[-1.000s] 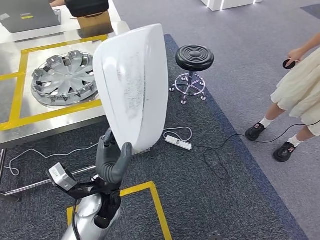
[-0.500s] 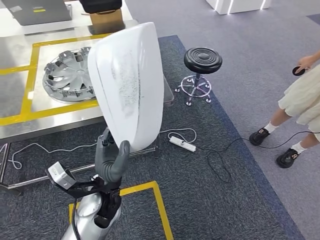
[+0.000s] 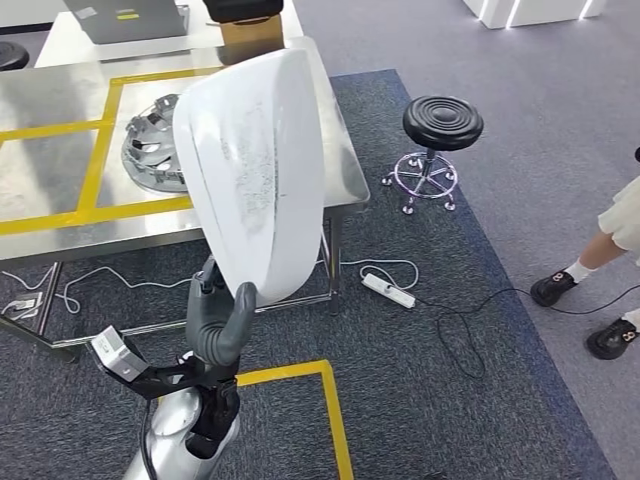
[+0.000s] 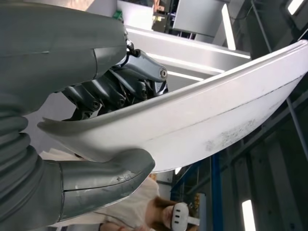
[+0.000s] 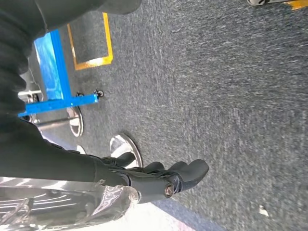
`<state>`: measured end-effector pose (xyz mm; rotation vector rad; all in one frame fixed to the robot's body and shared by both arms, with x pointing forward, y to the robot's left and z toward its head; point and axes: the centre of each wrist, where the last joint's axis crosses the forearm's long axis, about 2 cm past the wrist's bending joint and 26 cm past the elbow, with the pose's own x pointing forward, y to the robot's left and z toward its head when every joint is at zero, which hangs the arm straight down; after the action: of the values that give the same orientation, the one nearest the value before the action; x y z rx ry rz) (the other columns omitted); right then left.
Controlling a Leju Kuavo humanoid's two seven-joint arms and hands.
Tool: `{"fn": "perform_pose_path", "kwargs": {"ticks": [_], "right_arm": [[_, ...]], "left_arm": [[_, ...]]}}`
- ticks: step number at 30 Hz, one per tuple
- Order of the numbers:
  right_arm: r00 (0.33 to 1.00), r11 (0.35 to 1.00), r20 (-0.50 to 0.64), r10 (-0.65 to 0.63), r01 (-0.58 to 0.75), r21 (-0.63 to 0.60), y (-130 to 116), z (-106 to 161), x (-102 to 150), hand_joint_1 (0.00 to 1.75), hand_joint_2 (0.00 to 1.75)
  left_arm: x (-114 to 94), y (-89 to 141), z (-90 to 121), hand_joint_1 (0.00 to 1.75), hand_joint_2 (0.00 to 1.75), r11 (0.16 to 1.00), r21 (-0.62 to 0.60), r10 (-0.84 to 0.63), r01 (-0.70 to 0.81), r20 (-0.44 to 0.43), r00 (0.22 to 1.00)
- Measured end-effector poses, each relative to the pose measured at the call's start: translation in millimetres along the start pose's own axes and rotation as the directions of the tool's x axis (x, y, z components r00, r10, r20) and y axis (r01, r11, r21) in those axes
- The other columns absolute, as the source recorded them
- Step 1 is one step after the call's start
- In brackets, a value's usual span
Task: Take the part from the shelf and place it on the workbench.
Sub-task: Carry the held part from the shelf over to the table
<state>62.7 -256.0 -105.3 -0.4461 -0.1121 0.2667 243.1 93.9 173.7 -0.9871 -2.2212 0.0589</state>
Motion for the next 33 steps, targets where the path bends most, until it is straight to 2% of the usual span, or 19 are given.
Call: {"fn": "perform_pose_path", "kwargs": {"ticks": [28,33], "right_arm": [[1.000,1.000,-0.010,0.004,-0.004,0.002,1.4,0.3,-3.2,0.00,1.75],[1.000,1.000,-0.005,0.006,-0.006,0.013,0.2,0.3,2.2,0.00,1.75]], "left_arm": [[0.2,-1.1,-1.6,1.75,1.75,1.000,-0.005,0.004,-0.004,0.003,1.000],[0.1,-1.4,-2.1,1.75,1.75,1.000,-0.005,0.005,-0.005,0.005,1.000]]}}
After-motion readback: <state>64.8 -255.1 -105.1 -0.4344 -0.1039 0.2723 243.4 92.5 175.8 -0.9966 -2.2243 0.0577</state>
